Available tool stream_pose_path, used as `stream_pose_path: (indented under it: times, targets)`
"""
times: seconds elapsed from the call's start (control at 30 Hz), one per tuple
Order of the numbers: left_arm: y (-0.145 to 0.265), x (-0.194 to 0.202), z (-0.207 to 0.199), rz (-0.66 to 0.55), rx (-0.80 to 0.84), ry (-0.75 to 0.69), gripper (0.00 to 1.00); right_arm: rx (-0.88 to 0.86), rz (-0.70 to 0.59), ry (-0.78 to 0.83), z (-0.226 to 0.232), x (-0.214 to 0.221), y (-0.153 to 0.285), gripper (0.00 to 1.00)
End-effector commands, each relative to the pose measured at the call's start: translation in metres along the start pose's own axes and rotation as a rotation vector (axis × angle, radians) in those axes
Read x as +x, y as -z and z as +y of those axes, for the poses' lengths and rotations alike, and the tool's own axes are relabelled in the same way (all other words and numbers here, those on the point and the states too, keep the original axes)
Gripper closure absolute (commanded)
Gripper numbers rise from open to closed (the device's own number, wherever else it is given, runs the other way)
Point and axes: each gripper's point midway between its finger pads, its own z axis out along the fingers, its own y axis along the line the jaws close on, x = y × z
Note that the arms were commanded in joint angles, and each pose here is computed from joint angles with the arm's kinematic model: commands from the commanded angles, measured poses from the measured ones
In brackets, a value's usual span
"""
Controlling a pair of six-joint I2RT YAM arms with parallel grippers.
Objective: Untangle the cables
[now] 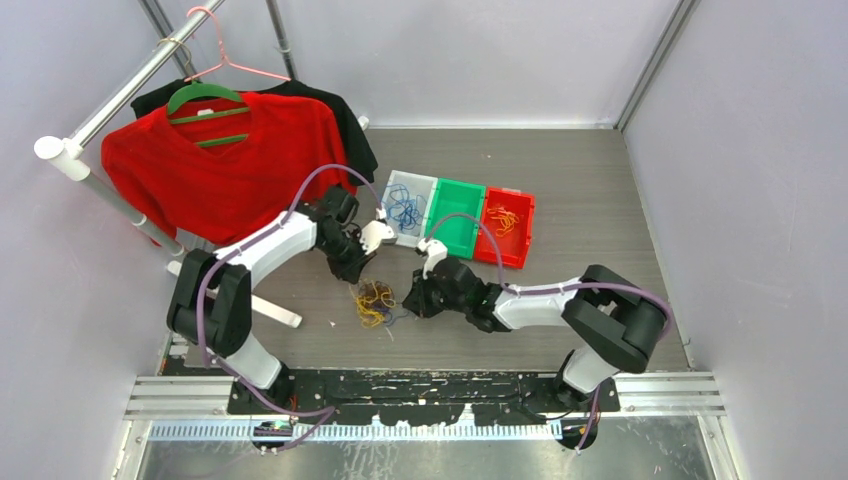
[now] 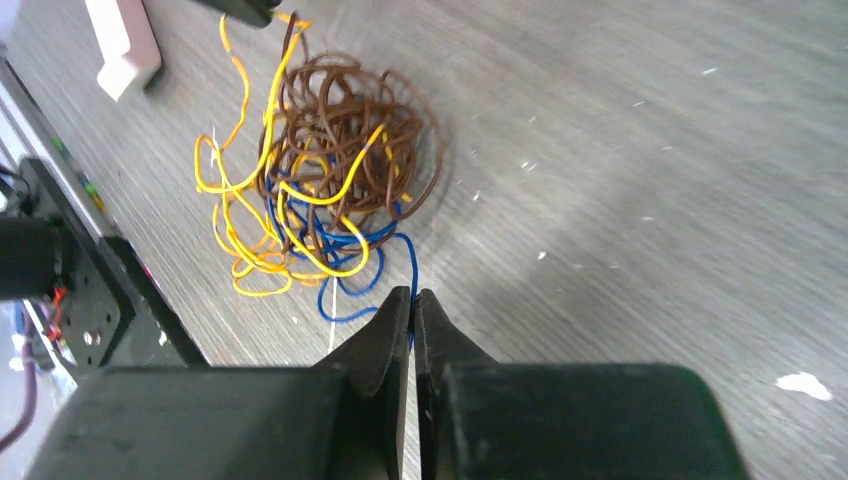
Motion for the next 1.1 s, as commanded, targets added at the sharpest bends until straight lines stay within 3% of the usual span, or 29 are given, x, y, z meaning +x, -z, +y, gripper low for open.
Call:
stream_pose_path:
  times: [0.0, 0.1, 0.43, 0.63, 1.0, 1.03, 1.07]
  targets:
    - [0.027, -0.007, 0.008, -0.042, -0.087, -0.1, 1.0, 0.006, -0.208, -0.035, 0.0, -0.055, 0.018, 0.93]
    - [0.029, 0.001, 0.006, -0.013, -0.094, -0.111, 1.0, 0.026, -0.234, -0.039, -0.005, -0.061, 0.026, 0.98]
    - [0.026, 0.021, 0.022, 0.068, -0.168, -0.19, 1.0, 0.041, -0.262, 0.0, -0.007, -0.083, 0.065, 0.99]
    - [0.024, 0.05, 0.039, 0.182, -0.259, -0.315, 1.0, 0.043, -0.438, -0.003, -0.015, -0.144, 0.135, 0.99]
    - [0.036, 0.062, 0.033, 0.214, -0.279, -0.39, 1.0, 0.053, -0.632, 0.048, 0.001, -0.207, 0.219, 0.99]
    - [0.041, 0.058, 0.031, 0.2, -0.272, -0.385, 0.98, 0.035, -0.633, 0.053, 0.007, -0.21, 0.221, 0.99]
    - [0.047, 0.05, 0.028, 0.174, -0.273, -0.369, 0.88, 0.018, -0.63, 0.053, 0.011, -0.212, 0.222, 0.99]
